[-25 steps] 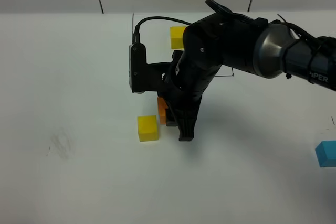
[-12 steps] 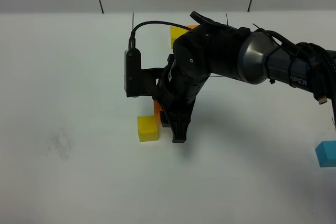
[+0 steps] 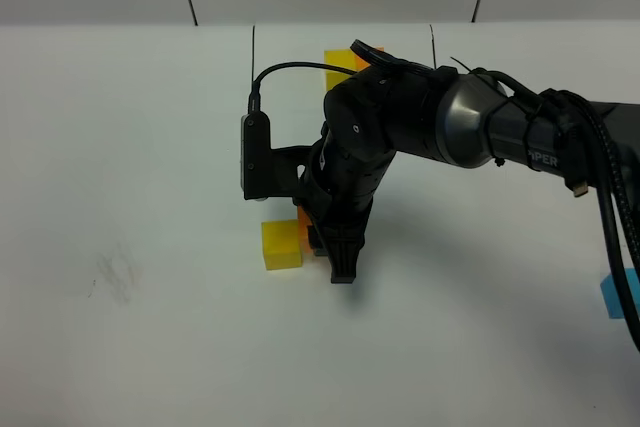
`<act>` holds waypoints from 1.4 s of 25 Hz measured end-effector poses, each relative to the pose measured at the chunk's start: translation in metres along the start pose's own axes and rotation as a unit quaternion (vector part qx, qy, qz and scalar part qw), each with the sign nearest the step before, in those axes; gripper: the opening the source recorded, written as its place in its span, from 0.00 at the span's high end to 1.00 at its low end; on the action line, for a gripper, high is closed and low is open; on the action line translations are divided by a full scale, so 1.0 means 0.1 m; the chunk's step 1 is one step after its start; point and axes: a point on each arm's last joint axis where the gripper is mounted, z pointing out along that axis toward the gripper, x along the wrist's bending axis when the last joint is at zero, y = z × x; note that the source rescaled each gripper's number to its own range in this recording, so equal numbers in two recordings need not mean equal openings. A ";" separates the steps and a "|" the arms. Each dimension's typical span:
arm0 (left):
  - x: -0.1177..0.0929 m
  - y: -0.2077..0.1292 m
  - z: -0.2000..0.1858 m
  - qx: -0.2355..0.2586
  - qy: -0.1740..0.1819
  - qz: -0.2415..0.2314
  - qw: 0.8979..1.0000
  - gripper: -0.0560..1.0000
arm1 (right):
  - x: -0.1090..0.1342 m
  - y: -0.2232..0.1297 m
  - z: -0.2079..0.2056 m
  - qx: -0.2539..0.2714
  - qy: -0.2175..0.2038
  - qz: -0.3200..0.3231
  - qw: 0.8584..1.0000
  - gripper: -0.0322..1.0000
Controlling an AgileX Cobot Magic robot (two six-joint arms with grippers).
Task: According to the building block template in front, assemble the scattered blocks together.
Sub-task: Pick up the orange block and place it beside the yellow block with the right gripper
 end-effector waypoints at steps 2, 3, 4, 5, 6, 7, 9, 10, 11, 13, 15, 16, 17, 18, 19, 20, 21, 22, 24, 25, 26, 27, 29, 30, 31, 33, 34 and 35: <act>0.00 0.00 0.00 0.000 0.000 0.000 1.000 0.95 | 0.00 0.00 0.02 0.002 0.002 0.000 1.000 0.51; 0.00 0.00 0.00 0.000 0.000 0.000 1.000 0.95 | 0.00 -0.01 0.03 0.002 0.002 0.000 1.000 0.51; 0.00 0.00 0.00 0.000 0.000 0.000 1.000 0.95 | 0.00 0.00 0.03 0.002 0.002 0.000 1.000 0.51; 0.00 0.00 0.00 0.000 0.000 0.000 1.000 0.95 | 0.00 0.00 0.03 0.002 0.002 0.000 1.000 0.51; 0.00 0.00 0.00 0.000 0.000 0.000 1.000 0.95 | 0.00 0.00 0.04 0.001 0.001 -0.001 1.000 0.51; 0.00 0.00 0.00 0.000 0.000 0.000 1.000 0.95 | 0.00 0.00 0.04 0.001 0.000 -0.001 1.000 0.51; 0.00 0.00 0.00 0.000 0.000 0.000 1.000 0.95 | 0.00 0.00 0.04 0.000 0.000 -0.001 1.000 0.51; 0.00 0.00 0.00 0.000 0.000 0.000 1.000 0.95 | 0.00 0.00 0.04 0.000 0.000 -0.002 1.000 0.51; 0.00 0.00 0.00 0.000 0.000 0.000 1.000 0.95 | 0.00 0.00 0.04 0.000 0.000 -0.002 1.000 0.51; 0.00 0.00 0.00 0.000 0.000 0.000 1.000 0.95 | 0.00 0.00 0.05 0.000 0.000 -0.005 1.000 0.51; 0.00 0.00 0.00 0.000 0.000 0.000 1.000 0.95 | 0.00 0.00 0.06 0.001 0.000 -0.008 1.000 0.51; 0.00 0.00 0.00 0.000 0.000 0.000 1.000 0.95 | 0.00 0.00 0.06 0.000 0.000 -0.009 1.000 0.51; 0.00 0.00 0.00 0.000 0.000 0.000 1.000 0.95 | 0.00 0.00 0.08 0.001 0.001 -0.010 1.000 0.51; 0.00 0.00 0.00 0.000 0.000 0.000 1.000 0.95 | -0.01 0.00 0.08 0.001 0.000 -0.011 1.000 0.51; 0.00 0.00 0.00 0.000 0.000 0.000 1.000 0.95 | -0.01 0.00 0.09 0.001 0.000 -0.011 1.000 0.51; 0.00 0.00 0.00 0.000 0.000 0.000 1.000 0.95 | -0.01 0.00 0.10 0.001 0.001 -0.011 1.000 0.51; 0.00 0.00 0.00 0.000 0.000 0.000 1.000 0.95 | -0.01 0.00 0.11 0.001 0.000 -0.010 1.000 0.51; 0.00 0.00 0.00 0.000 0.000 0.000 1.000 0.95 | -0.01 0.00 0.12 0.001 0.001 -0.010 1.000 0.51; 0.00 0.00 0.00 0.000 0.000 0.000 1.000 0.95 | 0.00 -0.01 0.15 0.003 0.004 -0.011 1.000 0.51; 0.00 0.00 0.00 0.000 0.000 0.000 1.000 0.95 | 0.00 -0.01 0.17 0.004 0.004 -0.011 1.000 0.51; 0.00 0.00 0.00 0.000 0.000 0.000 1.000 0.95 | 0.00 -0.02 0.18 0.005 0.005 -0.011 1.000 0.51; 0.00 0.00 0.00 0.000 0.000 0.000 1.000 0.95 | 0.00 -0.02 0.21 0.006 0.007 -0.011 1.000 0.51; 0.00 0.00 0.00 0.000 0.000 0.000 1.000 0.95 | 0.01 -0.03 0.24 0.009 0.010 -0.012 1.000 0.51; 0.00 0.00 0.00 0.000 0.000 0.000 1.000 0.95 | 0.01 -0.03 0.26 0.010 0.011 -0.012 1.000 0.51; 0.00 0.00 0.00 0.000 0.000 0.000 1.000 0.95 | 0.01 -0.03 0.28 0.011 0.013 -0.012 1.000 0.51; 0.00 0.00 0.00 0.000 0.000 0.000 1.000 0.95 | 0.01 -0.04 0.32 0.013 0.016 -0.011 1.000 0.51; 0.00 0.00 0.00 0.000 0.000 0.000 1.000 0.95 | 0.01 -0.04 0.34 0.014 0.017 -0.013 1.000 0.51; 0.00 0.00 0.00 0.000 0.000 0.000 1.000 0.95 | 0.01 -0.04 0.35 0.014 0.017 -0.014 1.000 0.51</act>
